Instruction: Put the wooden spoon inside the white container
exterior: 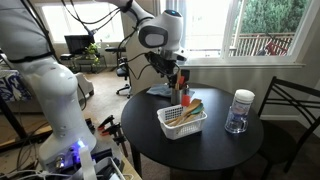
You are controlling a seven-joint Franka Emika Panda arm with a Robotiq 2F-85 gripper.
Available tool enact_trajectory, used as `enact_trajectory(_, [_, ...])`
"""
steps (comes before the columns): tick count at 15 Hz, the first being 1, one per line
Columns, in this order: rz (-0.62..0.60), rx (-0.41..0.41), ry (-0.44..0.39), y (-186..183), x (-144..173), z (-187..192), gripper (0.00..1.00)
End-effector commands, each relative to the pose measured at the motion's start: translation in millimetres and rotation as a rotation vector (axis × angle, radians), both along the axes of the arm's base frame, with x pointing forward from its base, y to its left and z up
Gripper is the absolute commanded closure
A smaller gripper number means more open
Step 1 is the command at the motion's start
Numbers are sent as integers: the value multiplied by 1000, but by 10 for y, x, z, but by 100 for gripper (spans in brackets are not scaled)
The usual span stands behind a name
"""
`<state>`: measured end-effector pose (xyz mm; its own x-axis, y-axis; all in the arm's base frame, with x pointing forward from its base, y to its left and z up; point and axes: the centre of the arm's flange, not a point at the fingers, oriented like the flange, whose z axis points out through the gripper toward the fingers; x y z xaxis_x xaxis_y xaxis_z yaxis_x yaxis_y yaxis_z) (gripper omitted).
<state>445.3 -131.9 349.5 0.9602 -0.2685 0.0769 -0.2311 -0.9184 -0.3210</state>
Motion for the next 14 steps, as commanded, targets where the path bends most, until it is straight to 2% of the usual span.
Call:
enact_trajectory(1, [7,0,-3,-50,632,-170,0])
enact_trajectory(6, [53,-39,-10,58,1037,-234,0])
enact_trajectory(7, [71,-30,-14,87,1061,-201,0])
enact_trajectory(8, [37,-36,-1,133,948,-226,0])
enact_trajectory(14, [44,-37,-10,142,1044,-209,0])
